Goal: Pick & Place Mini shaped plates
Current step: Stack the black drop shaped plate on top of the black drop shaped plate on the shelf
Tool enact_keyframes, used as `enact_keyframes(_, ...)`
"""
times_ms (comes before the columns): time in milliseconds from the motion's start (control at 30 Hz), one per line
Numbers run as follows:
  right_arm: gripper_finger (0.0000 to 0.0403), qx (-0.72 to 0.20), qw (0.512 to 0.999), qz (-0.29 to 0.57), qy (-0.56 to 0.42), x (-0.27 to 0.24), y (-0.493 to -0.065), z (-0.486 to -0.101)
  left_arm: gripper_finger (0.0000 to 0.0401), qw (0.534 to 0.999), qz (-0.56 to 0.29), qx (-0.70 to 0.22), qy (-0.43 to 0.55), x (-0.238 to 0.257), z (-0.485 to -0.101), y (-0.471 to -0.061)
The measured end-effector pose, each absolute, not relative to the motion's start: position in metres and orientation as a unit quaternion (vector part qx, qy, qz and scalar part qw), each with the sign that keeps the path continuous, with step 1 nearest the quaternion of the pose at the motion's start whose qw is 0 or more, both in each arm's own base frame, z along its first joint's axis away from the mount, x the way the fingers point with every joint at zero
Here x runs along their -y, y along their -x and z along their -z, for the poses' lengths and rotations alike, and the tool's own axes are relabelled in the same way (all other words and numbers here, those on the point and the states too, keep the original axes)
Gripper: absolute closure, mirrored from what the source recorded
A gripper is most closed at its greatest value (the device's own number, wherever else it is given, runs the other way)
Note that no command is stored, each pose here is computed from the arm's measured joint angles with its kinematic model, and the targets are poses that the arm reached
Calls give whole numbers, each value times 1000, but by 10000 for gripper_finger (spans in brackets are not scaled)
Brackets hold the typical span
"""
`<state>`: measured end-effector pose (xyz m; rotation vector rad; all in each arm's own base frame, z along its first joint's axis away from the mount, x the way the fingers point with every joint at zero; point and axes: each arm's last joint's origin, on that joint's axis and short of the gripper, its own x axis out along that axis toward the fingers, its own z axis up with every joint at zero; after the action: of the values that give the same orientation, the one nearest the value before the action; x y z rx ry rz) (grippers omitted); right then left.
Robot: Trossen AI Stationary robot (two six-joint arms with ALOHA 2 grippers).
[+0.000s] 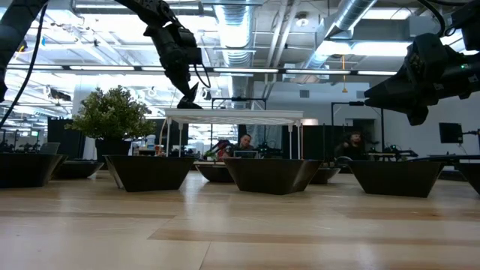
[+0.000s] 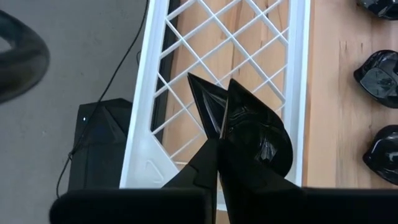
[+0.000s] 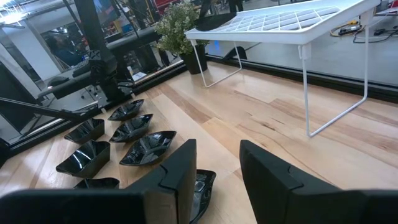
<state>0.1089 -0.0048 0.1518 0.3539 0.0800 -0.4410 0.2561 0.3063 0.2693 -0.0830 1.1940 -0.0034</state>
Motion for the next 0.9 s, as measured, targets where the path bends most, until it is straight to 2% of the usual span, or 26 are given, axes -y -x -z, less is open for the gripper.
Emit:
enact_keyframes(467, 284, -39, 959, 218, -175, 5, -109, -152, 390, 824, 4, -565, 42, -305, -269, -256)
enact_keyframes(900, 284, -39, 959, 218, -175, 5, -109, -152, 362, 828, 2, -560, 36, -304, -269, -260)
